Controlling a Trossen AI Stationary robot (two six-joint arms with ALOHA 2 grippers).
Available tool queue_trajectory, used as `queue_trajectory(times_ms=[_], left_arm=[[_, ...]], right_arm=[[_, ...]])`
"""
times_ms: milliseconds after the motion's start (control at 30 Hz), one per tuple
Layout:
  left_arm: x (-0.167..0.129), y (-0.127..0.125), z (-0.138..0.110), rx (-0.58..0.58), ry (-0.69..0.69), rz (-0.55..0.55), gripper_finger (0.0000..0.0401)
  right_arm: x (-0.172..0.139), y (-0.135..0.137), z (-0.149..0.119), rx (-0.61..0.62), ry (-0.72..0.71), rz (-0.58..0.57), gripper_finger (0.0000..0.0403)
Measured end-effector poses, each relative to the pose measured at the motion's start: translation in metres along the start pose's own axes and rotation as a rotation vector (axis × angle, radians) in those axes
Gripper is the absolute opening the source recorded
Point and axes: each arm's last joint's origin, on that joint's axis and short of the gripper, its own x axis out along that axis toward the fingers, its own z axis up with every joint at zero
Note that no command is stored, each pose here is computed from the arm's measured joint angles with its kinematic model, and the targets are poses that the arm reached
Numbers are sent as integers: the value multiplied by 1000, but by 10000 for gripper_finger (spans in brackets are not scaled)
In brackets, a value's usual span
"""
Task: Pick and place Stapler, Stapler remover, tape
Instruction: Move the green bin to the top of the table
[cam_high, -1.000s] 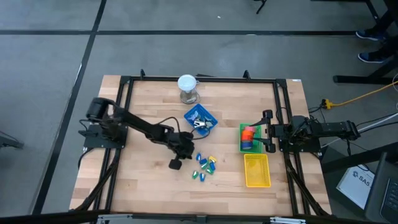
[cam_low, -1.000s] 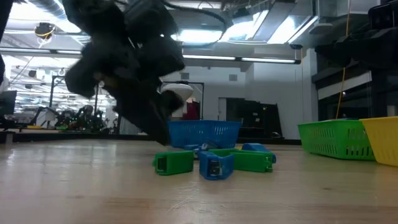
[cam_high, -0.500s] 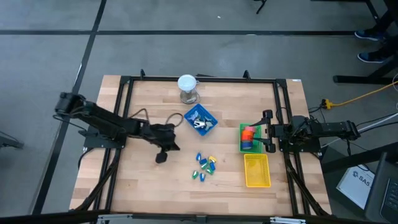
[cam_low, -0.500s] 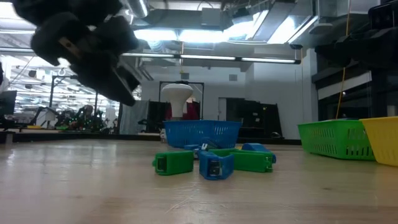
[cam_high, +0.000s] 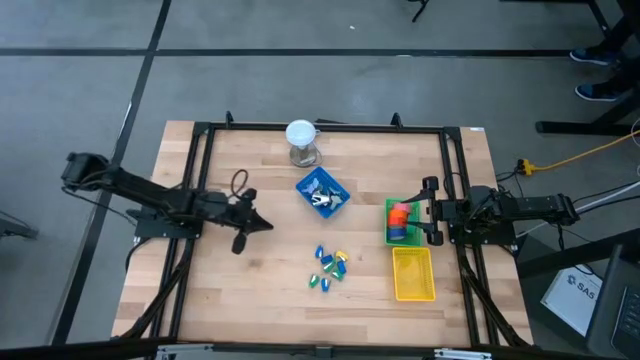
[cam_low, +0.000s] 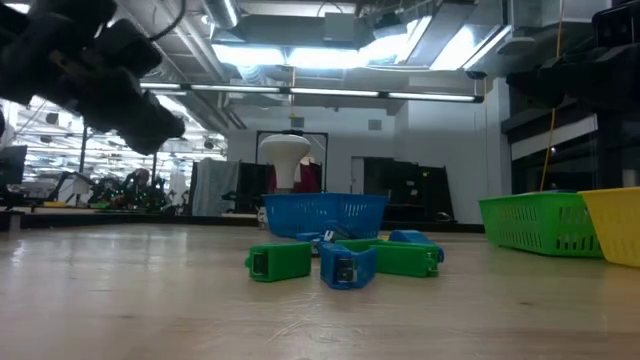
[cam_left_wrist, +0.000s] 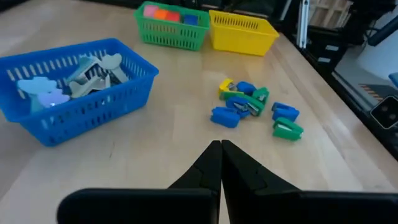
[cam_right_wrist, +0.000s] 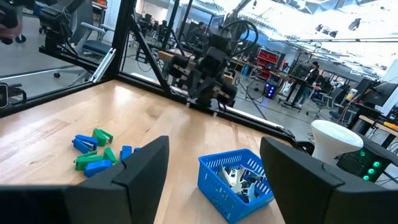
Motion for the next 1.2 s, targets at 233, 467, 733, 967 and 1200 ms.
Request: queue_trajectory(times_ms=[233, 467, 733, 967, 1200], left_arm=[[-15, 4, -12, 20, -68, 3, 1], [-23, 7, -18, 47, -94, 51, 1], [-30, 5, -11, 144, -170, 45, 1], [-38, 8, -15, 150, -142, 60, 1], [-48, 13, -14, 178, -177, 100, 1]], right_arm=[[0, 0, 0, 0, 0, 0, 259], [0, 0, 0, 0, 0, 0, 259], [0, 0, 0, 0, 0, 0, 259], [0, 0, 0, 0, 0, 0, 259], [0, 0, 0, 0, 0, 0, 259]])
